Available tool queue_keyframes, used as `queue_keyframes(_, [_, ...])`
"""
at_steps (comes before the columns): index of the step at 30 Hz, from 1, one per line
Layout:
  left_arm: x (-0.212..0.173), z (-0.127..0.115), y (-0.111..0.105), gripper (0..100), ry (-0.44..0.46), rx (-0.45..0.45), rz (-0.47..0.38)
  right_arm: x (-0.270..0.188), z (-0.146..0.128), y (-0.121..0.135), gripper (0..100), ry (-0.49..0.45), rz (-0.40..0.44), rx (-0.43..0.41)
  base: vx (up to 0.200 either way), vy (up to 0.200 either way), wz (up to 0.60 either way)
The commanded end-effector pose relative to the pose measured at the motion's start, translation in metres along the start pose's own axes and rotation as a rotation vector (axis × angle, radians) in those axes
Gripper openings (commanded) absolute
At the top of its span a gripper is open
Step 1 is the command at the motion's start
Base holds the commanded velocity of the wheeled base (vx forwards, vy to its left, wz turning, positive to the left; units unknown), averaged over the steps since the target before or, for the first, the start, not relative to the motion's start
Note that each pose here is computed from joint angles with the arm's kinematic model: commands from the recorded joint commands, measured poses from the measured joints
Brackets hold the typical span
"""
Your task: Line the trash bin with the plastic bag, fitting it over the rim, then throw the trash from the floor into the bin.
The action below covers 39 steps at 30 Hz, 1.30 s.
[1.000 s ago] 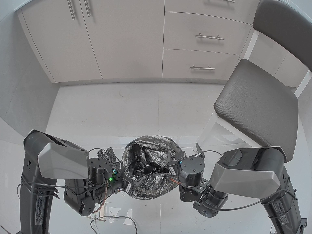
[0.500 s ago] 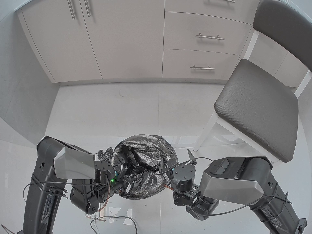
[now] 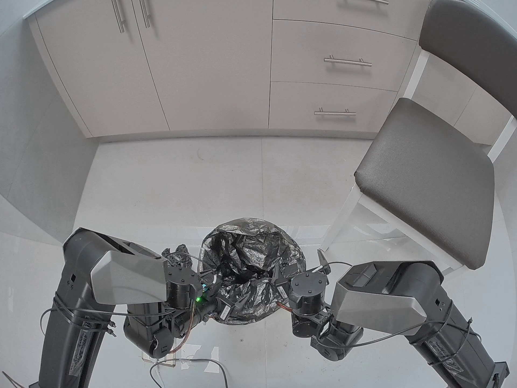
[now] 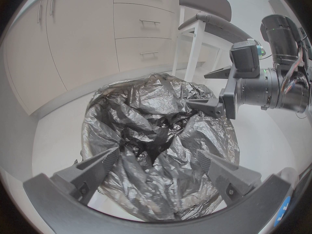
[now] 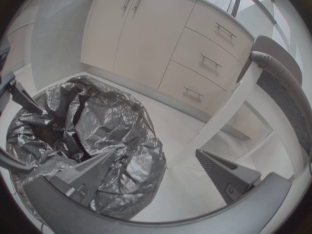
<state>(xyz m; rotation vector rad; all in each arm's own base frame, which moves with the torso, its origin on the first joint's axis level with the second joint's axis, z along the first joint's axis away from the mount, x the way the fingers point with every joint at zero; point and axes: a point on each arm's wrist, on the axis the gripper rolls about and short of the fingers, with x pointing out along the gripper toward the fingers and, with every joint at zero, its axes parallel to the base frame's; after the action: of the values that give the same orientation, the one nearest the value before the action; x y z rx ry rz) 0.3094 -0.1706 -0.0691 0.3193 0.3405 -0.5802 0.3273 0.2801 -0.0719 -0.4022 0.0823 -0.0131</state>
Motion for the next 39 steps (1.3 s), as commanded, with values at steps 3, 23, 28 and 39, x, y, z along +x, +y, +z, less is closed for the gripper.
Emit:
queue_keyframes(3, [-0.005,0.018,-0.007,100,-0.044,0.013,0.002,0.006,-0.009,-0.011,100,0.022,-0.028,-0.005,0.000,0.000,0.00])
queue_keyframes(23, [-0.056,0.055,0.004,100,-0.082,-0.124,0.119,-0.017,0.063,-0.030,100,-0.088,-0.015,0.093,0.000,0.000,0.00])
queue_keyframes(28, [-0.062,0.061,0.026,100,-0.109,-0.148,0.188,-0.018,0.073,-0.037,100,-0.102,-0.021,0.108,0.000,0.000,0.00])
queue_keyframes(39, [-0.075,0.076,0.049,100,-0.160,-0.135,0.282,-0.017,0.072,-0.038,100,-0.101,-0.024,0.102,0.000,0.000,0.00])
